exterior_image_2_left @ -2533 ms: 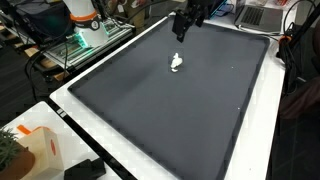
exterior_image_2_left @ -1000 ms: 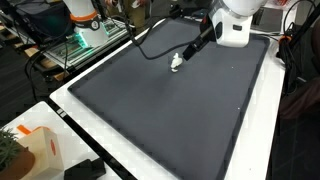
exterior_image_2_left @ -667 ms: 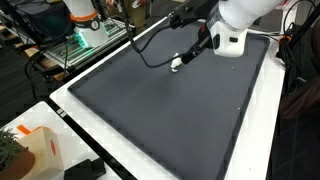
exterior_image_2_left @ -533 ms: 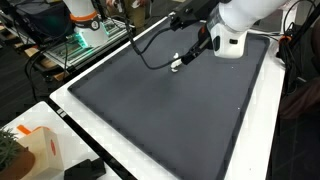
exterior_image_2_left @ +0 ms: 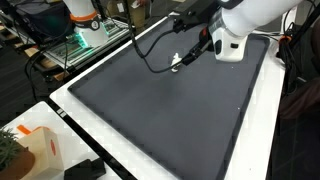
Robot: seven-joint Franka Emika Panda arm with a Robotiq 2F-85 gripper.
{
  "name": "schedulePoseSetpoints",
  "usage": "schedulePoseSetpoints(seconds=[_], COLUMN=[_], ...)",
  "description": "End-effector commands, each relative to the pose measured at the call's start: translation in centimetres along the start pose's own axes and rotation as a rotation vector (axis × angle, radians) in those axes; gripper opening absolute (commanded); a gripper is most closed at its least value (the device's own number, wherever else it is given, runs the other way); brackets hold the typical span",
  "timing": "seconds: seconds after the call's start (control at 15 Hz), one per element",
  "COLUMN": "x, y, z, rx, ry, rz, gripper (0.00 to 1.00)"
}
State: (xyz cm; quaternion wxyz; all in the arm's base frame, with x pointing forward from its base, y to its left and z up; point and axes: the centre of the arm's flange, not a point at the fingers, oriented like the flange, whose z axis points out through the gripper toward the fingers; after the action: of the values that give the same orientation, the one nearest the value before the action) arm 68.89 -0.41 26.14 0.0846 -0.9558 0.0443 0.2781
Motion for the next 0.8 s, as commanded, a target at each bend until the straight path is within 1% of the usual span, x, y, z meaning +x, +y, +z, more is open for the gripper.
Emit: schedulePoseSetpoints(seconds=[0.0,0.07,0.13,0.33,0.4,0.47,0.53,0.67,0.73], x=[-5.1,-7.0,-8.9,-12.2,-13.2,-14.1,-15.0,-16.3,-17.0], y=[-0.7,-1.2,-2.0,-4.2,-5.1,-5.8,-6.6,-8.1,-8.6], z=[-1.1,-1.3,-1.5,-1.9,-1.9,-1.6,-1.3,-0.2,0.3], rx=[-0.012,-0.022,-0.029,-0.075,-0.110,-0.123,-0.123,-0.084,-0.079], ry=[0.065,0.081,0.101,0.181,0.201,0.237,0.265,0.297,0.335], rz=[0.094,0.103,0.074,-0.009,-0.028,-0.059,-0.082,-0.095,-0.104], gripper=[1.00,1.00,1.00,1.00,1.00,1.00,1.00,1.00,1.00])
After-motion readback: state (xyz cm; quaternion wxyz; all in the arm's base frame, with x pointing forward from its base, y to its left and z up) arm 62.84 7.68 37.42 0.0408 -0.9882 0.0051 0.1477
